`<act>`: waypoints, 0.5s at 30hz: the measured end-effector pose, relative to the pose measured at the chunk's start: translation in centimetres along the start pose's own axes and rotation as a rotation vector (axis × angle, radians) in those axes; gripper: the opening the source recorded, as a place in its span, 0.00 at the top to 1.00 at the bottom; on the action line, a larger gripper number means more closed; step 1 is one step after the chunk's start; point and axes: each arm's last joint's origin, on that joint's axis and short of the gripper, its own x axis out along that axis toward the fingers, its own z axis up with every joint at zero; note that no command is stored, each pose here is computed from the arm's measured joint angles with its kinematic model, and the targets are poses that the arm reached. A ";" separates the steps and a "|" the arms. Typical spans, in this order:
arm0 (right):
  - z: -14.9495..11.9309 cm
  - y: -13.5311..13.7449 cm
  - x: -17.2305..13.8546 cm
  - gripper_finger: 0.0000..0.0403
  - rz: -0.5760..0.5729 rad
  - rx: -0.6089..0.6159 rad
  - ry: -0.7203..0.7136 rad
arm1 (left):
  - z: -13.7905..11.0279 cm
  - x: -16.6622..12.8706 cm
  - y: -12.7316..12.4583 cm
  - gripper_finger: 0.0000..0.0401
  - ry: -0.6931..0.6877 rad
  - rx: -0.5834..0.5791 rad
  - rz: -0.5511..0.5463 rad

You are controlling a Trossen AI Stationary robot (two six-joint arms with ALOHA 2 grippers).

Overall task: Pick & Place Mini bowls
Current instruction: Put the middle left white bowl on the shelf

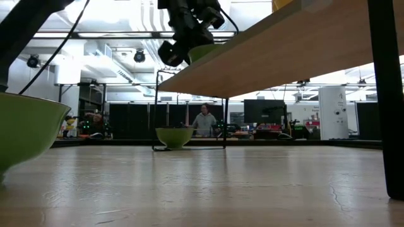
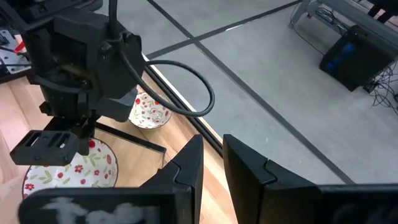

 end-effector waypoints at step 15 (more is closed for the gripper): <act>0.0 0.0 0.0 0.86 0.000 -0.002 0.001 | 0.0 -0.4 -0.1 0.75 -0.016 0.002 -0.010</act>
